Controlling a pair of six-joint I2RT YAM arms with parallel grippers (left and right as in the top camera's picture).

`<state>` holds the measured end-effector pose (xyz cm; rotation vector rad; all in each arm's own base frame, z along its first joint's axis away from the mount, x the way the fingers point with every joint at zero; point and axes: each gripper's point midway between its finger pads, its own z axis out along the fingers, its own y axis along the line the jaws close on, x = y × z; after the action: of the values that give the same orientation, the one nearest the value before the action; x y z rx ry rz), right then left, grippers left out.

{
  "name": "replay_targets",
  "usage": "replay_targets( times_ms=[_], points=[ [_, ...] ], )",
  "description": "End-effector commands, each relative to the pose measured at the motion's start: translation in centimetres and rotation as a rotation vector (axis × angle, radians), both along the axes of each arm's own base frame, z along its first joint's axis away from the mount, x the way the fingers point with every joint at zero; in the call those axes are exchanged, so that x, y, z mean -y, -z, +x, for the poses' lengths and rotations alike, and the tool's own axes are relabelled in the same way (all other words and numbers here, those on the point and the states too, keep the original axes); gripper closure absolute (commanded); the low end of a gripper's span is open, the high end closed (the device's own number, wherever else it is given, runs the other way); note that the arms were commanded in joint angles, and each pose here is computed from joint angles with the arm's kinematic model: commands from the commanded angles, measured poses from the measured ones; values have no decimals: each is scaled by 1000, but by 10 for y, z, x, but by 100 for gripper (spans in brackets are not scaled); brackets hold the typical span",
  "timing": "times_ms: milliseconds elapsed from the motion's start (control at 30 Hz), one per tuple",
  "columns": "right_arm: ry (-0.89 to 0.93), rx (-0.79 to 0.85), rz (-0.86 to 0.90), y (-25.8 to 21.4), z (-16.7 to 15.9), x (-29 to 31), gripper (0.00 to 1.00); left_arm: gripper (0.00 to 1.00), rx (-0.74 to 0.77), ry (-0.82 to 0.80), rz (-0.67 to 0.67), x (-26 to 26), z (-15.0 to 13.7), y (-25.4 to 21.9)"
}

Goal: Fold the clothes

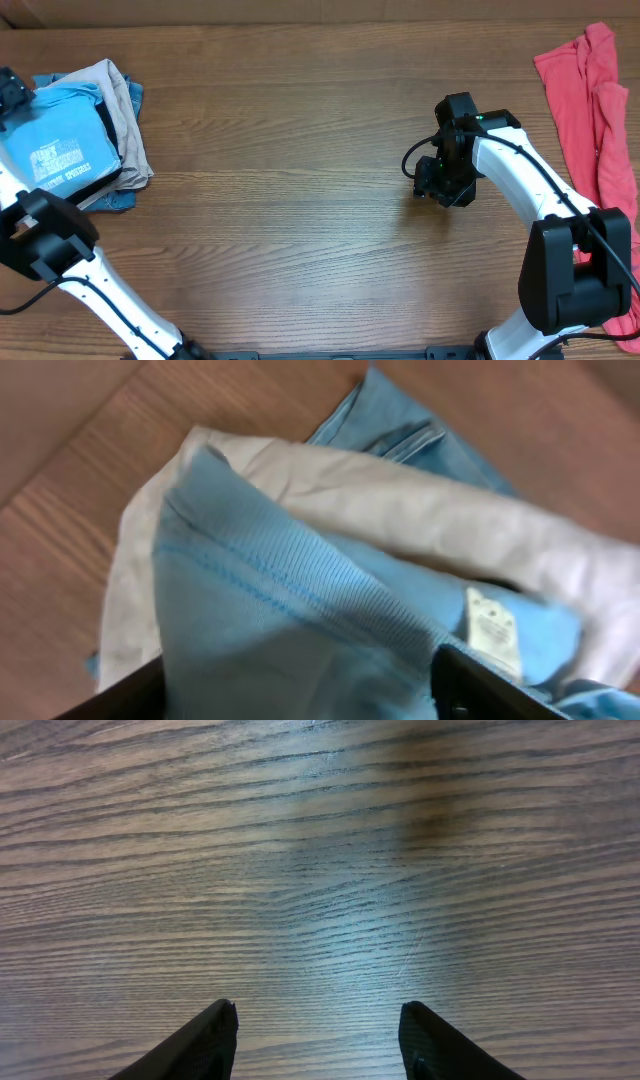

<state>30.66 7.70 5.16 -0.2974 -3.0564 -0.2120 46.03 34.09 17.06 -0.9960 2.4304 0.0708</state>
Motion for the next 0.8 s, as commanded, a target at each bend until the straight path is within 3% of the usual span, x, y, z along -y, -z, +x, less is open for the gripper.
replay_targets(
  times_ms=[0, 233, 367, 467, 633, 767],
  points=[
    [1, 2, -6, 1, 1, 2, 44, 18, 170, 26, -82, 1, 9, -34],
    [1, 4, -6, 1, 1, 2, 44, 0, 295, 20, -82, -3, 9, -78],
    [-2, 4, -5, 1, 1, 2, 44, 0, 418, 184, -91, 32, 17, -128],
    [-3, 8, -5, 1, 2, 2, 44, 0, 502, 369, -200, 84, 20, -154],
    [-3, 11, -4, 1, 2, 2, 44, 0, 519, 581, -418, 146, 19, -142],
    [-22, 10, -5, 1, 2, 2, 44, 0, 494, 604, -557, 154, 24, -109]
  ],
)
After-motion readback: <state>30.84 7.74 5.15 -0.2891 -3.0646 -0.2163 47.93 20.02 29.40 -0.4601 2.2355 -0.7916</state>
